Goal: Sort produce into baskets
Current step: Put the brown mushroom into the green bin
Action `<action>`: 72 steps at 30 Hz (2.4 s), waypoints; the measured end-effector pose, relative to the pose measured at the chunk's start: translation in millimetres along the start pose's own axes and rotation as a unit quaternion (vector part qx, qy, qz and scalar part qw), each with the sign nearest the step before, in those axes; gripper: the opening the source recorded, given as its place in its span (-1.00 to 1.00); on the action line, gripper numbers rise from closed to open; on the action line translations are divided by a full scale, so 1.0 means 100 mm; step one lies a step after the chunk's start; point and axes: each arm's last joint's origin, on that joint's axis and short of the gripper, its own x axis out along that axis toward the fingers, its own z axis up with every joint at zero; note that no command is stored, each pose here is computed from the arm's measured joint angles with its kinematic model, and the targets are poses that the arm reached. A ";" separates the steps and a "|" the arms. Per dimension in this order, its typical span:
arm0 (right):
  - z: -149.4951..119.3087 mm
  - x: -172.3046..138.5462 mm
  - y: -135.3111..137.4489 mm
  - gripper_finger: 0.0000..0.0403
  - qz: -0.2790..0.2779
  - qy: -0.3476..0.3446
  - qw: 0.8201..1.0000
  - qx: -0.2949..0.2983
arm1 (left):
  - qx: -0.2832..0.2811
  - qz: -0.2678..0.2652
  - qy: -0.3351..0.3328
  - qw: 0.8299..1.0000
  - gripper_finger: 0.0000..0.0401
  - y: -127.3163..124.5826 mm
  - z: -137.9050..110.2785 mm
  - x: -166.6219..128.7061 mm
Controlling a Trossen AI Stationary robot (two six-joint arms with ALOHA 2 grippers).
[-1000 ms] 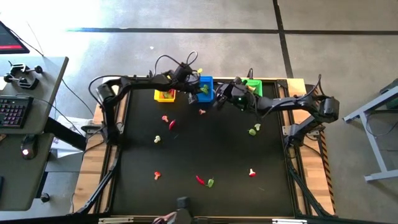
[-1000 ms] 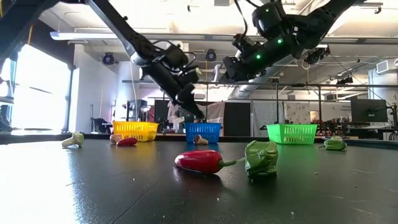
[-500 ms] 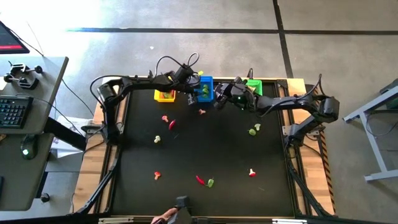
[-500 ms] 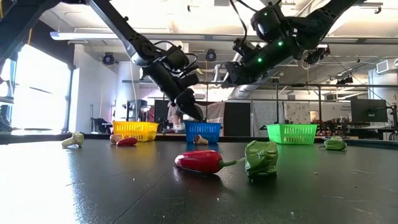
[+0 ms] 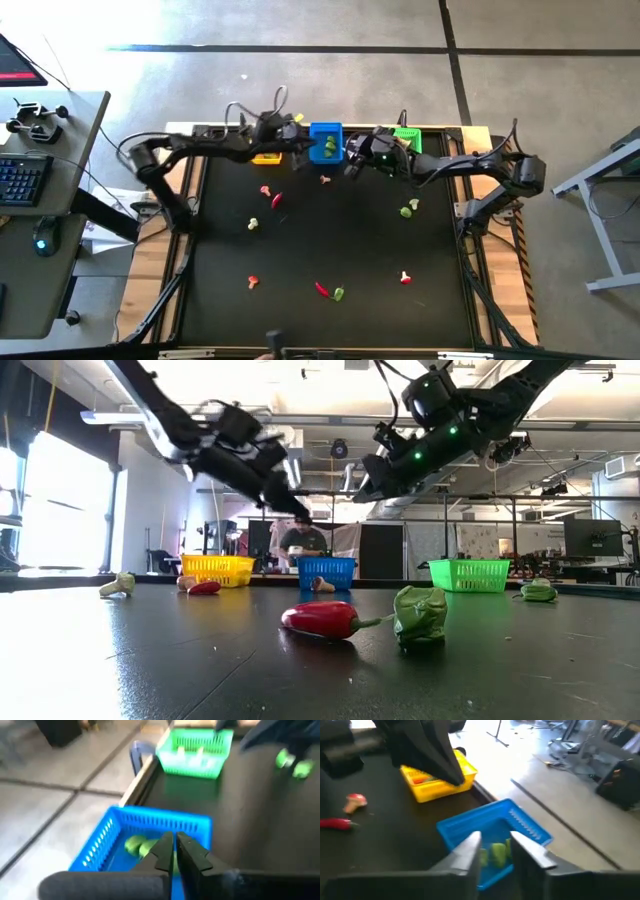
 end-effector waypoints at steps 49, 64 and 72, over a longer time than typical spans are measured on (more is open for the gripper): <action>-0.18 0.81 0.51 0.08 0.163 0.146 0.973 -0.070 | -0.080 -0.081 -0.221 0.969 -0.96 -0.76 -0.90 -1.31; -0.24 0.79 0.50 0.14 0.182 0.179 0.965 -0.061 | -0.090 -0.078 -0.231 0.966 -0.96 -0.77 -0.99 -1.39; -0.27 0.81 0.51 0.22 0.183 0.178 0.964 -0.069 | -0.089 -0.077 -0.230 0.966 -0.96 -0.77 -0.99 -1.39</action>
